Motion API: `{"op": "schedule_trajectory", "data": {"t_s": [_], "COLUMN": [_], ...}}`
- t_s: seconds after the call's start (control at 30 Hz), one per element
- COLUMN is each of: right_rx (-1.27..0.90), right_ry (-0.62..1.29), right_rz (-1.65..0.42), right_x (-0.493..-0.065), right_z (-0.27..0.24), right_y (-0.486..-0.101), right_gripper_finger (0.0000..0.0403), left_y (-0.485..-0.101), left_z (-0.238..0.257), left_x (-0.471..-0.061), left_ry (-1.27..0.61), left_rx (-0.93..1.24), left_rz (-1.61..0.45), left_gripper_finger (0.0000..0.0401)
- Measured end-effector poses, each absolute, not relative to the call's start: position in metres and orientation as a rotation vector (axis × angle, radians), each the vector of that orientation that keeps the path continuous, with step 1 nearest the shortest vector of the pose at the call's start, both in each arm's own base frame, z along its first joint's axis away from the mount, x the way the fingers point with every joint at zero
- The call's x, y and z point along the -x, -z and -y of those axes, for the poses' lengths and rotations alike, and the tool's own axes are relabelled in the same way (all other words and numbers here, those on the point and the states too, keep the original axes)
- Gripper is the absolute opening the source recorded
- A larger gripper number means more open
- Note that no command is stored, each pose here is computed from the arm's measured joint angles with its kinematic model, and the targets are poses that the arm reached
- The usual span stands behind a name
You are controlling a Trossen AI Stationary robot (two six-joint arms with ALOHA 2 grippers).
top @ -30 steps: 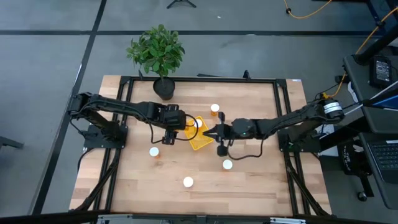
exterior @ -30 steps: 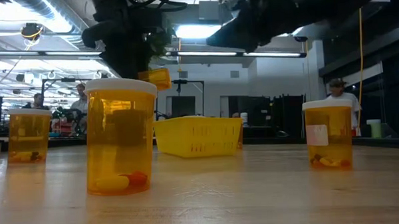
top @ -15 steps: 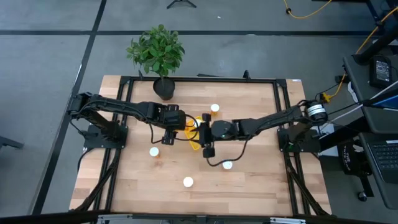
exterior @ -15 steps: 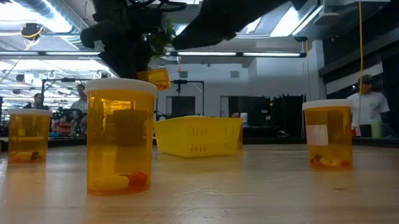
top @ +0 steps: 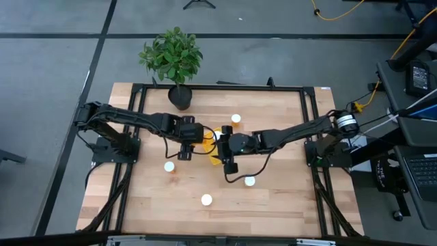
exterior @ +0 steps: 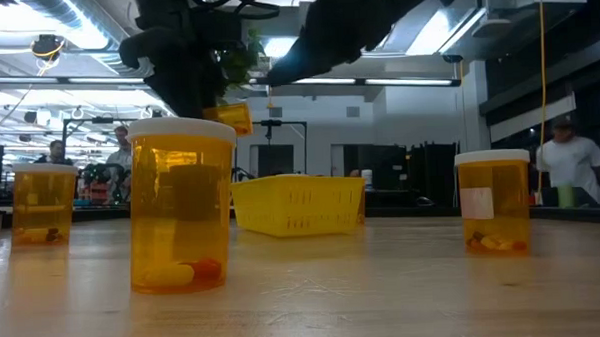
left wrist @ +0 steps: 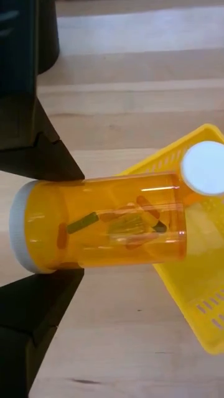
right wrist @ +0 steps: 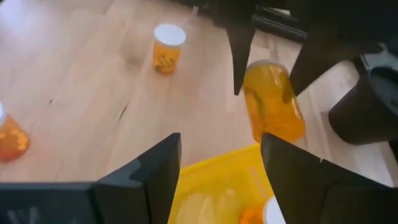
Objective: Pick and place pill bottles into a basket
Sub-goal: Put the pill bottle into the bin
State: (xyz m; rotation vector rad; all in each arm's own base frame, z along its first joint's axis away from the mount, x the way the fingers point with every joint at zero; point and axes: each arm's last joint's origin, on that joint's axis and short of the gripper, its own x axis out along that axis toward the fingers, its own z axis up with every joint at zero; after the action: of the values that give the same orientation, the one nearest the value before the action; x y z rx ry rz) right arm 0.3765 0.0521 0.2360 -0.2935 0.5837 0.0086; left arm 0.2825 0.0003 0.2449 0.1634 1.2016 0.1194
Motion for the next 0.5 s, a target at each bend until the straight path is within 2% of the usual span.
{"op": "schedule_trajectory", "data": {"t_s": [0.27, 0.5], "right_rx": [0.25, 0.211], "right_ry": [0.005, 0.025], "right_rz": [-0.505, -0.306], "right_x": [-0.355, -0.322], "right_z": [-0.049, -0.044], "right_y": [-0.236, -0.236], "right_gripper_finger": [0.0224, 0.0209], "left_y": [-0.245, -0.246], "left_z": [0.009, 0.01], "left_x": [-0.282, -0.283], "left_ry": [-0.142, -0.141], "left_rx": [-0.214, -0.219], "left_rz": [-1.197, -1.19], "left_gripper_finger": [0.0216, 0.0216]}}
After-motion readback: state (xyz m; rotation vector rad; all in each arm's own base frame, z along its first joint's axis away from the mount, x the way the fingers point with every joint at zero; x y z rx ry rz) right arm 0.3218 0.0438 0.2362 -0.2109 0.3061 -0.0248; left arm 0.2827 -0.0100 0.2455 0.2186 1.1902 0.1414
